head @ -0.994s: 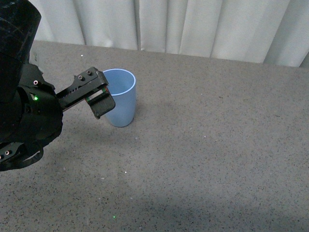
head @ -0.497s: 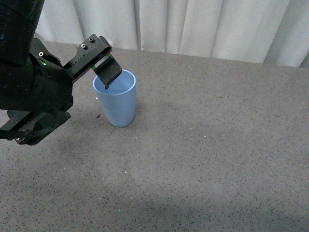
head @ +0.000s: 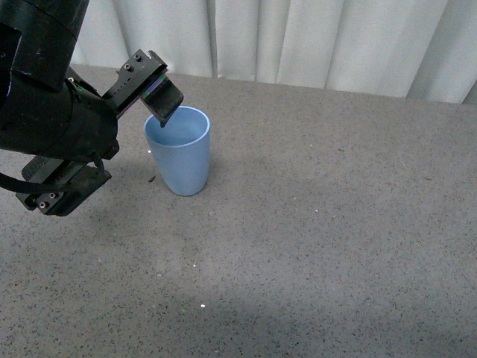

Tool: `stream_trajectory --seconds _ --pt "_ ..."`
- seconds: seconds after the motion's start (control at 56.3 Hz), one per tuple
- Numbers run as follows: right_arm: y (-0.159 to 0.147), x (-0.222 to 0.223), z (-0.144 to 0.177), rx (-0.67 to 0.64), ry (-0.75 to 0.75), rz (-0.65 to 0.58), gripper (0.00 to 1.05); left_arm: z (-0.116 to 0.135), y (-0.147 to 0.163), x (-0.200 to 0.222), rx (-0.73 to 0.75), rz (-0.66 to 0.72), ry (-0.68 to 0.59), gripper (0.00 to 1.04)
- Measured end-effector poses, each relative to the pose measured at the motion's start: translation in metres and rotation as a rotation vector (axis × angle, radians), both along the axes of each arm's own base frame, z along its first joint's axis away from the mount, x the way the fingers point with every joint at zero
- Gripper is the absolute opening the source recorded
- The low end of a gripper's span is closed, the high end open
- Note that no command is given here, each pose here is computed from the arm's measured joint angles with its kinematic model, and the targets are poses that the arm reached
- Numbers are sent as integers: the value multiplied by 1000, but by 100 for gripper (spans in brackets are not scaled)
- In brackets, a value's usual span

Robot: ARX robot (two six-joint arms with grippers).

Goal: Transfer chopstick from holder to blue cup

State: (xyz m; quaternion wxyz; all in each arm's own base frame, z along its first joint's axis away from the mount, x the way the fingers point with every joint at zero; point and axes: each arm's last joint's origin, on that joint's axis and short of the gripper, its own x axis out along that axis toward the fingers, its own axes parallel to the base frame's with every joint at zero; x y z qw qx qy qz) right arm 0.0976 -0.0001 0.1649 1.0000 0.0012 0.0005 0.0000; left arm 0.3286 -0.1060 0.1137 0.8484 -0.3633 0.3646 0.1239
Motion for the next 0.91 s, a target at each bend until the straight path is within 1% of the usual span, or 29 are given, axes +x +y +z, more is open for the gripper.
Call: stream_trajectory --seconds 0.444,0.87,0.887,0.905 --pt "0 0 0 0 0 0 95 -15 2 10 3 44 32 98" --pt "0 0 0 0 0 0 95 -16 2 14 64 57 28 98" --pt "0 0 0 0 0 0 95 -16 2 13 66 57 30 98" --pt "0 0 0 0 0 0 95 -16 2 13 68 55 33 95"
